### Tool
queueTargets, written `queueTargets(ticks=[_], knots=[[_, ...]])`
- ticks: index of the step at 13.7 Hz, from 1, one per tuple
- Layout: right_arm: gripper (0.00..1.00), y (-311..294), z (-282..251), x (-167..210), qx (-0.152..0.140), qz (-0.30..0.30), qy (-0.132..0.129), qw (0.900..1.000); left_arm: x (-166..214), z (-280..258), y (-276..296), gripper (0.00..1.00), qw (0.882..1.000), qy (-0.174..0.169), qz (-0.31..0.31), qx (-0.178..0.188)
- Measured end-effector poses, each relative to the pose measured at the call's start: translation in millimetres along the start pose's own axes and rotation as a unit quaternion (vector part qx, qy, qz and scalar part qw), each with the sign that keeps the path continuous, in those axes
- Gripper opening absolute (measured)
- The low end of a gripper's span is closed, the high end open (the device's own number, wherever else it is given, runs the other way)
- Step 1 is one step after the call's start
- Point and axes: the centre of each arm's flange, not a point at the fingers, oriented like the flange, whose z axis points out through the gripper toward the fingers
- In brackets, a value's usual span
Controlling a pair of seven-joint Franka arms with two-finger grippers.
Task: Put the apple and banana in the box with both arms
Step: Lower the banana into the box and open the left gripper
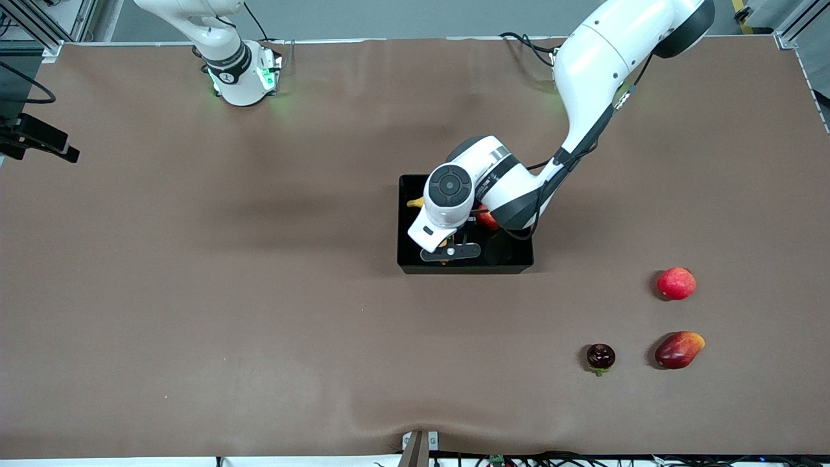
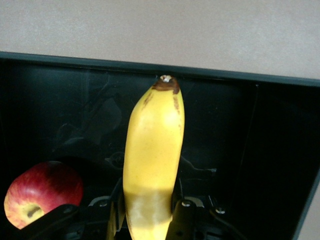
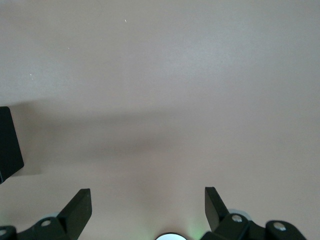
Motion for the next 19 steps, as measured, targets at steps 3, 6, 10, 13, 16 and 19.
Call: queueTargets(ticks=[3, 6, 10, 13, 16, 19], knots=[[1.0, 0.0, 0.0, 0.0, 0.0, 0.0, 0.0, 1.0, -2.0, 4.0, 1.6, 0.39, 1.0, -0.003, -0.008, 0.002], [1.0, 0.0, 0.0, 0.0, 0.0, 0.0, 0.0, 1.0, -6.8, 18.8, 5.0, 0.39, 1.0, -0.012, -0.007, 0.008], [1.0, 0.0, 0.0, 0.0, 0.0, 0.0, 0.0, 1.0, -7.4, 35.3, 4.1, 0.39, 0.999, -0.023, -0.024, 0.015], [1.0, 0.0, 0.0, 0.0, 0.0, 0.0, 0.0, 1.0, -8.5, 39.1, 5.1, 0.53, 0.999, -0.026, -0.023, 0.016], [1.0, 0.0, 0.0, 0.0, 0.0, 0.0, 0.0, 1.0, -4.1, 30.3, 5.7, 0.85, 1.0, -0.01, -0.019, 0.016], [1.0, 0.0, 0.0, 0.0, 0.0, 0.0, 0.0, 1.0, 15.2, -12.9, -5.8, 1.0, 0.999, 0.028, -0.027, 0.015]])
